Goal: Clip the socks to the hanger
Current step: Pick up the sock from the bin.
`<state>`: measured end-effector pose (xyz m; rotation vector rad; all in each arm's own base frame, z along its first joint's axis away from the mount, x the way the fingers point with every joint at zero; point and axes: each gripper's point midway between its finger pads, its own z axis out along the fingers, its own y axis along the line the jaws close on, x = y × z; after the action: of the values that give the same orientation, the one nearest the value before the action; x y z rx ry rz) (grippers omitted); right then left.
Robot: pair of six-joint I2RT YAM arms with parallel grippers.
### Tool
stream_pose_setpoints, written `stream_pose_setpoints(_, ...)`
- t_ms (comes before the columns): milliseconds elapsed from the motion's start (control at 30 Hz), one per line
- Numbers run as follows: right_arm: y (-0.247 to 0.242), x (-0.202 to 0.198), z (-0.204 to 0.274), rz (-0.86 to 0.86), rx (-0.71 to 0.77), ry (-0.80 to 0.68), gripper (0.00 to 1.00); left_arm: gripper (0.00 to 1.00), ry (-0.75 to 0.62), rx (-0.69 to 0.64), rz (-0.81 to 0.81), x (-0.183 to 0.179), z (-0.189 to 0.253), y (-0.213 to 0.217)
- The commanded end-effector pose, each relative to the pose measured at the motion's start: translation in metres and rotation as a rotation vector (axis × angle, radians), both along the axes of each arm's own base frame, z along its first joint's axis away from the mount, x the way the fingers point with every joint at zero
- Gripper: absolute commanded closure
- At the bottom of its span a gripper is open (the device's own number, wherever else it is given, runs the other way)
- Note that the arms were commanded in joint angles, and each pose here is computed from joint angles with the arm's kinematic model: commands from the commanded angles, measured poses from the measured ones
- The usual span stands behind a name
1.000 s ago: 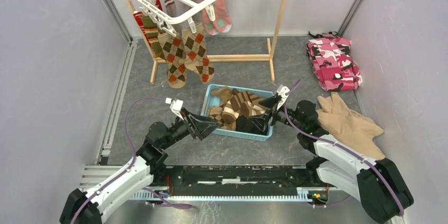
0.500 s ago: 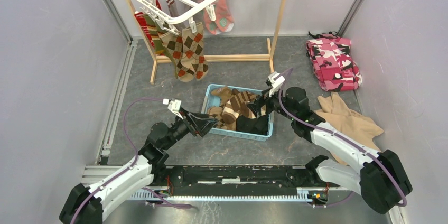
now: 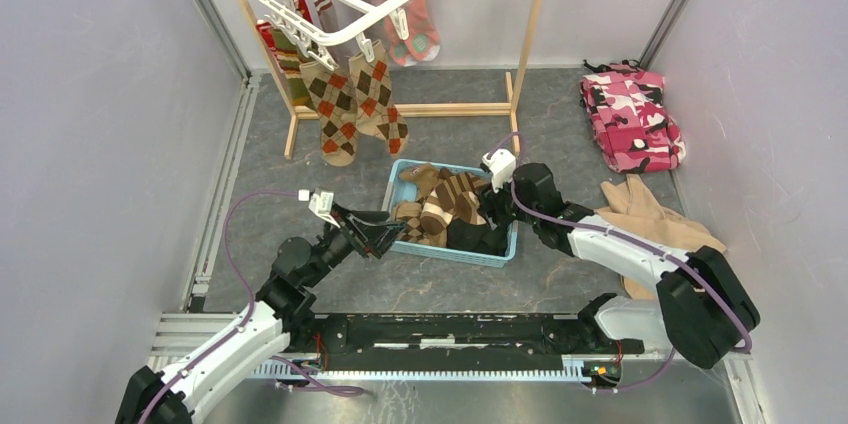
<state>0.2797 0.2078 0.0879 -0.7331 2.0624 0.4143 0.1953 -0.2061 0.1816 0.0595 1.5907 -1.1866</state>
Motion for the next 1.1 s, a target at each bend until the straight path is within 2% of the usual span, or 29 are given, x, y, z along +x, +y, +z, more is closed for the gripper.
stream_pose_setpoints(0, 0.004, 0.007, 0.008, 0.002, -0.008, -0.017, 0.49, 0.09, -0.016, 0.03, 0.012, 0.001, -0.006, 0.002)
stream_pose_setpoints(300, -0.002, 0.012, 0.016, -0.042, -0.012, -0.067, 0.99, 0.09, -0.016, 0.023, -0.005, -0.002, -0.004, 0.0)
stream_pose_setpoints(433, -0.004, 0.007, 0.042, -0.038, 0.048, -0.147, 1.0, 0.09, -0.019, 0.004, -0.029, -0.006, 0.0, -0.002)
stream_pose_setpoints(567, -0.005, 0.003, 0.094, -0.017, 0.12, -0.28, 1.0, 0.09, -0.04, -0.022, -0.057, -0.01, 0.008, -0.005)
stream_pose_setpoints(700, -0.001, -0.003, 0.131, 0.02, 0.185, -0.352, 1.0, 0.09, -0.065, -0.045, -0.072, -0.012, 0.017, -0.007)
stream_pose_setpoints(900, 0.006, -0.013, 0.165, 0.072, 0.275, -0.424, 1.0, 0.09, -0.076, -0.086, -0.119, -0.017, 0.03, -0.013)
stream_pose_setpoints(1067, 0.006, -0.014, 0.183, 0.082, 0.294, -0.461, 1.0, 0.09, -0.066, -0.116, -0.141, -0.018, 0.032, -0.017)
